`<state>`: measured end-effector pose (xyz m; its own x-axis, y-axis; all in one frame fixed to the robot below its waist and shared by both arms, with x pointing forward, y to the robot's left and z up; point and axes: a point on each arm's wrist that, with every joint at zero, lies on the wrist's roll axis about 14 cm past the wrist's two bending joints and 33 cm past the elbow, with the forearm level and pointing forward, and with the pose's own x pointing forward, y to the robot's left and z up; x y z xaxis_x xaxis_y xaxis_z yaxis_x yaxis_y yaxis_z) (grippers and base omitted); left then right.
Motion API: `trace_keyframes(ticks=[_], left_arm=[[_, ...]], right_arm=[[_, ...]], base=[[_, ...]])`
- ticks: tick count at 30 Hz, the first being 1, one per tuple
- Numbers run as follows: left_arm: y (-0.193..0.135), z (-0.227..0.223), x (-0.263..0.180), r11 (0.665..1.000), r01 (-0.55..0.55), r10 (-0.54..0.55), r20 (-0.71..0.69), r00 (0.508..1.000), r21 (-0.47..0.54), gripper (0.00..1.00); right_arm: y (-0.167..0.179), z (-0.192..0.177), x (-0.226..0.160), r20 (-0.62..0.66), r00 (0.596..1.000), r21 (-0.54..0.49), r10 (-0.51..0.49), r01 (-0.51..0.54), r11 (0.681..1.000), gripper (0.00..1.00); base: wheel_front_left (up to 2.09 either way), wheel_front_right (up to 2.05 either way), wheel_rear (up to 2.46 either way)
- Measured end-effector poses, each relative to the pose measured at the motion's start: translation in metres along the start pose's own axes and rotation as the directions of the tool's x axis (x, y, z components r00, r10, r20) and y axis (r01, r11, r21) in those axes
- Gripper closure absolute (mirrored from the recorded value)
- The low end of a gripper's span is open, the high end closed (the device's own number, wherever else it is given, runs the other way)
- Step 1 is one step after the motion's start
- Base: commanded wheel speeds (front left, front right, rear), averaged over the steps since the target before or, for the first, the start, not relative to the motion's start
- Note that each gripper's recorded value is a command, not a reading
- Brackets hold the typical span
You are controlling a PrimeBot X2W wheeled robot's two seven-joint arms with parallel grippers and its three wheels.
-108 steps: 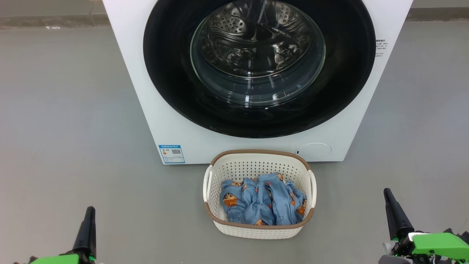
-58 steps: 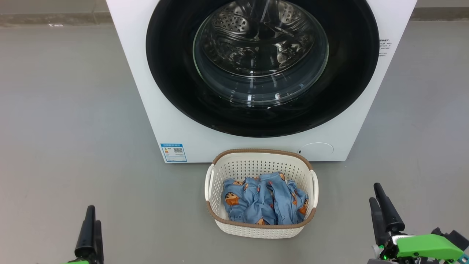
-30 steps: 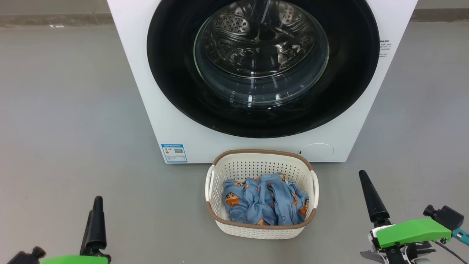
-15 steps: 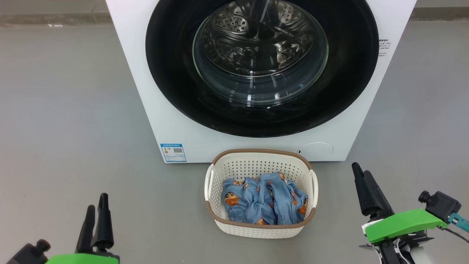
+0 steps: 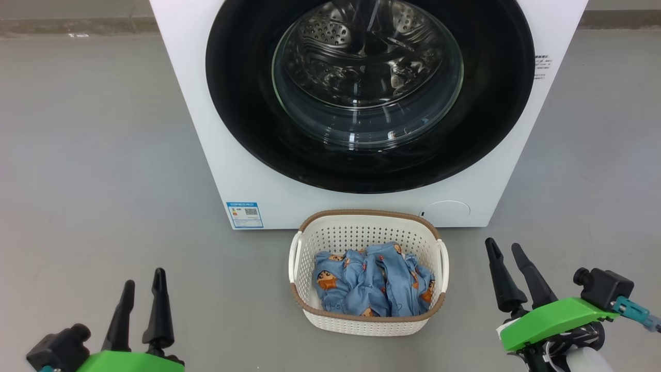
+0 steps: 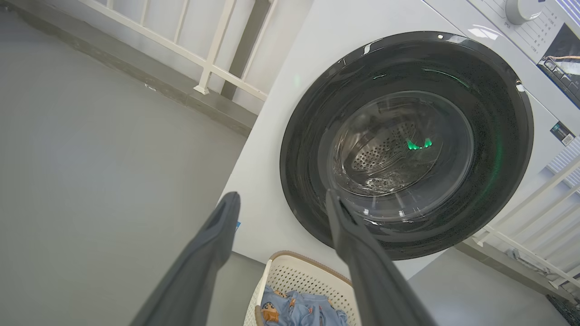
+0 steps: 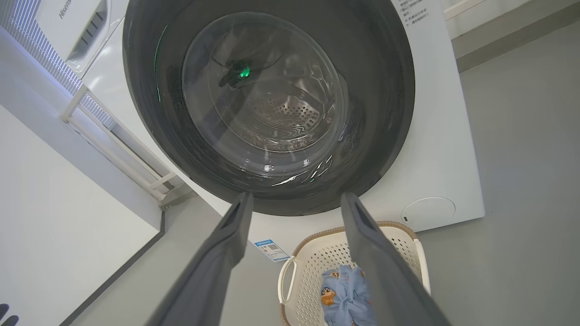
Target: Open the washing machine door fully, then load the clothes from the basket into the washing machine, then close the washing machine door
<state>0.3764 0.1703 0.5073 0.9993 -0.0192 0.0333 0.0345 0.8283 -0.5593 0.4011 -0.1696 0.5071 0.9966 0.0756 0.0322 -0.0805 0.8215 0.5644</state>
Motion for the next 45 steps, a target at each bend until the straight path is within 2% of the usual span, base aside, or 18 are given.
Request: trace_keyframes(ticks=[5,15,29,45], left_arm=[[-0.002,0.003,-0.001,0.998,0.01,-0.011,0.015,1.0,0.064,0.0],[-0.006,0.006,-0.002,0.985,0.028,-0.035,0.037,0.999,0.173,0.0],[-0.017,0.009,-0.003,0.94,0.071,-0.094,0.054,0.994,0.335,0.0],[-0.018,0.008,-0.003,0.937,0.074,-0.098,0.054,0.994,0.341,0.0]], right_arm=[[0.0,-0.004,0.0,-0.011,1.0,-0.098,0.005,-0.006,0.995,0.0],[0.01,-0.006,0.004,-0.015,0.999,-0.229,0.046,-0.048,0.972,0.0],[0.023,0.0,0.009,0.001,0.994,-0.392,0.107,-0.098,0.915,0.0],[0.024,0.002,0.01,0.006,0.994,-0.395,0.111,-0.099,0.913,0.0]], base=[[0.0,0.0,0.0],[0.0,0.0,0.0],[0.0,0.0,0.0],[0.0,0.0,0.0]])
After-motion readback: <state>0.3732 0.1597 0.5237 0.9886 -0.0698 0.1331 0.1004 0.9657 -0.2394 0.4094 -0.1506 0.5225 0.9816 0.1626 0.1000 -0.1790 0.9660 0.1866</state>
